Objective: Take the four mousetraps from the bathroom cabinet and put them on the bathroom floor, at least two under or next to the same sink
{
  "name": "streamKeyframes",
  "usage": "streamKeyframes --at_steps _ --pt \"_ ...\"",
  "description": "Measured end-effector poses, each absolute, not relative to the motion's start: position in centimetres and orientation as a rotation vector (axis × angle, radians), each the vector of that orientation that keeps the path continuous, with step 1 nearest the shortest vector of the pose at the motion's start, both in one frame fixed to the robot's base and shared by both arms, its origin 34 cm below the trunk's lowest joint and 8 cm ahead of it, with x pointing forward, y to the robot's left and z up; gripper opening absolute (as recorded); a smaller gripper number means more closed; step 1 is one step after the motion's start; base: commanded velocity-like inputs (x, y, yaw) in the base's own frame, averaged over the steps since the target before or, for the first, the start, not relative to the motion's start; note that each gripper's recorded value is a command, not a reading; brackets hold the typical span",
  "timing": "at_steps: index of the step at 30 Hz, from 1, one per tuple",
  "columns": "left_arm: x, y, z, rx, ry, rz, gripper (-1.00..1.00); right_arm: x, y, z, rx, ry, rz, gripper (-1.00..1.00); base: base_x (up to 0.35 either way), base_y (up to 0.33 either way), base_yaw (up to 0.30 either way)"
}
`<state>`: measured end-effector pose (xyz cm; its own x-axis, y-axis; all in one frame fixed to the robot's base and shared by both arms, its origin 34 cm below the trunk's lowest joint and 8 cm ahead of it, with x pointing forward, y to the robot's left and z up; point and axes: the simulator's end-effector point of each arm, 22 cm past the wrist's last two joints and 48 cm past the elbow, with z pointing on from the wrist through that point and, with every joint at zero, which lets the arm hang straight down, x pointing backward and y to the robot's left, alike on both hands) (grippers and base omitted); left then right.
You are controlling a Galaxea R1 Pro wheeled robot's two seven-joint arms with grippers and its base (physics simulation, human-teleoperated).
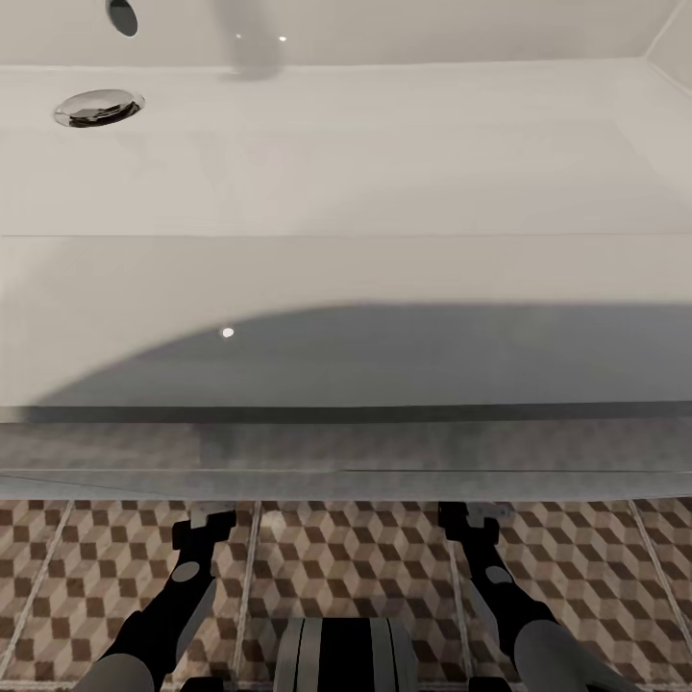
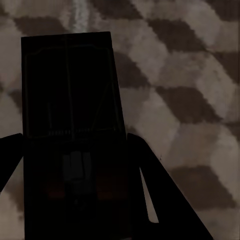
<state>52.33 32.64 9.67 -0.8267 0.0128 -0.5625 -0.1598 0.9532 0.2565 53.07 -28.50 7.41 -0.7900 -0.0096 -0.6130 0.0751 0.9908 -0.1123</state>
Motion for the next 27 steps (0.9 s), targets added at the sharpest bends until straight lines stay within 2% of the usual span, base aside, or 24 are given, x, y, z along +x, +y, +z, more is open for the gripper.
streamKeyframes --at_steps 27 --pt "53.6 32.3 10.3 -0.118 2.465 0.380 -1.00 54.0 -28.7 7.8 0.046 2.455 -0.178 -1.00 0.000 0.000 0.000"
